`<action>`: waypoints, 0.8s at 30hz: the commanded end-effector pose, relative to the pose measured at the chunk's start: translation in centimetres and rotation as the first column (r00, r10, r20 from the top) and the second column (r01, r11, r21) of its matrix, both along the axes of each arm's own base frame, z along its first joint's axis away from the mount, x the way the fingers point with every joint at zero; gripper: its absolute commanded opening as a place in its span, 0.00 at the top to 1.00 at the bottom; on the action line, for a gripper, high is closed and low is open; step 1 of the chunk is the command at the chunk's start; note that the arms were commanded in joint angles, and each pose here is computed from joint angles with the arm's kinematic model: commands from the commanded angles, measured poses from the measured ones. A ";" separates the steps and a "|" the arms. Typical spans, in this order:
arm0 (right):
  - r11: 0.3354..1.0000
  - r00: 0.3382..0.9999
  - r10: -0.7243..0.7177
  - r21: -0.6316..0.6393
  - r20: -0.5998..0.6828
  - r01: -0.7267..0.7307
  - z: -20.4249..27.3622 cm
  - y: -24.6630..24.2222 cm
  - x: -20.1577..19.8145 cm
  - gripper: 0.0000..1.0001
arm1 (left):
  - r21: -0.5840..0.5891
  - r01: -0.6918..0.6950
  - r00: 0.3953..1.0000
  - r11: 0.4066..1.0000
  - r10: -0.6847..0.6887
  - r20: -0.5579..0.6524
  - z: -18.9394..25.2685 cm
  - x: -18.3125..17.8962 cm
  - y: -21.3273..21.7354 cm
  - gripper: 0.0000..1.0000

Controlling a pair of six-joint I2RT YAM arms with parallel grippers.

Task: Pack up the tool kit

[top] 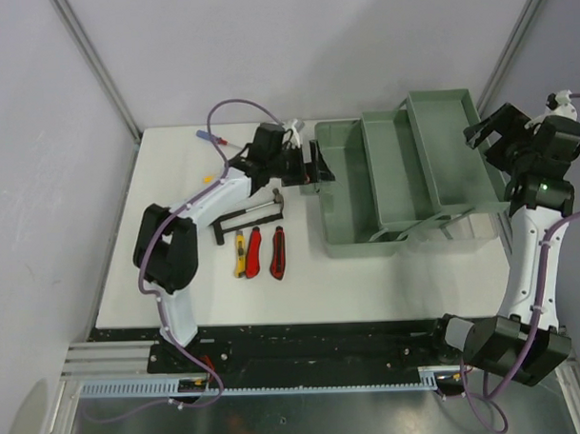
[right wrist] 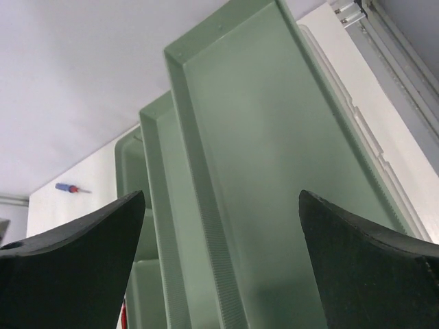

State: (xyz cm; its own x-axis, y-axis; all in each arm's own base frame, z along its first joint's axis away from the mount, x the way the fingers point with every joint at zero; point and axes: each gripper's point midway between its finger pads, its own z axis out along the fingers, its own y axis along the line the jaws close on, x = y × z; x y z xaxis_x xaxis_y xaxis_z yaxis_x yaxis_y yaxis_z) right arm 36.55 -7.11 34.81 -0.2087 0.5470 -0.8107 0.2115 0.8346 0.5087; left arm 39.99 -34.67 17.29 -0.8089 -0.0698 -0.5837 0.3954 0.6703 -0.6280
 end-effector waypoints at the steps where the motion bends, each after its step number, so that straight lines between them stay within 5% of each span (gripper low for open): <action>1: 0.993 0.999 0.035 -0.110 0.030 -0.032 2.4 1.1 -1.8 0.01 | -0.042 -0.075 0.982 0.996 0.081 0.171 8.1 2.0 3.8 0.01; 6: 0.984 0.997 0.029 -0.180 0.076 -0.015 4.3 1.9 -3.3 0.01 | -0.088 -0.149 0.950 0.985 0.167 0.263 12.9 2.5 8.8 0.00; 10: 0.962 0.981 0.154 -0.244 0.116 -0.123 5.9 5.1 -3.6 0.03 | -0.110 -0.287 0.916 0.951 0.307 0.260 14.0 2.7 15.7 0.00; 19: 0.798 0.875 0.484 -0.411 0.001 -0.441 4.2 20.7 -3.1 0.07 | 0.083 -0.539 0.808 0.838 0.486 0.334 11.1 0.8 27.2 0.00; 24: 0.740 0.792 0.610 -0.330 -0.040 -0.586 1.2 30.1 -3.2 0.12 | 0.198 -0.568 0.811 0.799 0.502 0.299 6.9 -0.4 28.8 0.01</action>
State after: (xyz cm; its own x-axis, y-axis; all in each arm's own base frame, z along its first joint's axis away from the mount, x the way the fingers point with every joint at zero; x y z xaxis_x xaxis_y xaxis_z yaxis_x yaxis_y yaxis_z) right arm 32.54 19.19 36.22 -0.3475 0.0228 -0.9374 -0.4101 0.8954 0.1737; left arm 40.83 -7.64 26.77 -0.5079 -0.3398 -0.7916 0.0849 0.8947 -0.4385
